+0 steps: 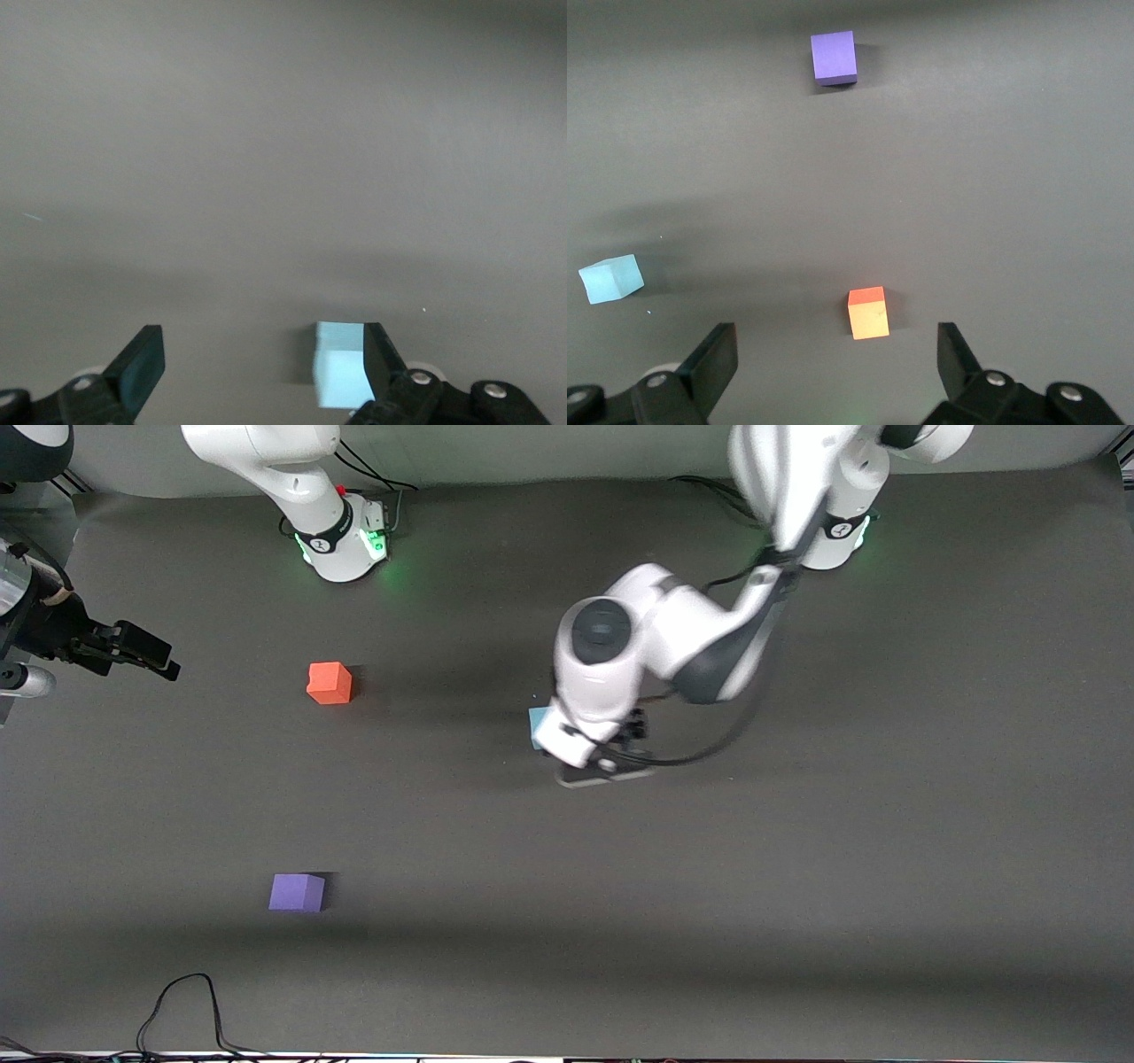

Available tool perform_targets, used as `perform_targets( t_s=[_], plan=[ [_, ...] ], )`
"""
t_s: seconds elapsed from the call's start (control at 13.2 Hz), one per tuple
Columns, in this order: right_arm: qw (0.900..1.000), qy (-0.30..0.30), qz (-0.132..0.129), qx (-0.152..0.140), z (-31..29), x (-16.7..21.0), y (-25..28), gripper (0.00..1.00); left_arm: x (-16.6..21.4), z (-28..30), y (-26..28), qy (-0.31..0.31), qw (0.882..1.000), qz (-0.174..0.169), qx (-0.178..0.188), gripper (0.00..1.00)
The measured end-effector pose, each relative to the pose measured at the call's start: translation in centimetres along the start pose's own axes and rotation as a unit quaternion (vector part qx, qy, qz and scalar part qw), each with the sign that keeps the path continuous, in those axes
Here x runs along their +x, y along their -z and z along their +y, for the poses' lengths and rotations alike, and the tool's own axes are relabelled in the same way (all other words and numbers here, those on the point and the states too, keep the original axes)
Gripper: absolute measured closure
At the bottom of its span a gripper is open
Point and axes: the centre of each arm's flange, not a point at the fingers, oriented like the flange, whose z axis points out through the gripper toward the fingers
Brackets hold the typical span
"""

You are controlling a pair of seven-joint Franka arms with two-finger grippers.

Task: Place blue block between orange and purple blocks
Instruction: 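Retract the left gripper while the right gripper reaches the blue block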

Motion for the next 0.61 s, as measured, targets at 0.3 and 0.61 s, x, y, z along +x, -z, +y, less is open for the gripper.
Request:
perform_targets(
  t_s=[0.3,0.61],
  plan=[
    [1.000,0.009,-0.001,0.000,-0.2,-0.1,0.0,0.00,9.1,-16.5,6.4,-0.029,0.999,-0.039,0.002,0.00],
    [0.999,0.040,-0.003,-0.001,-2.9,-0.5,-0.3,0.00,12.8,-31.4,10.1,-0.077,0.995,-0.057,0.000,0.00]
  ],
)
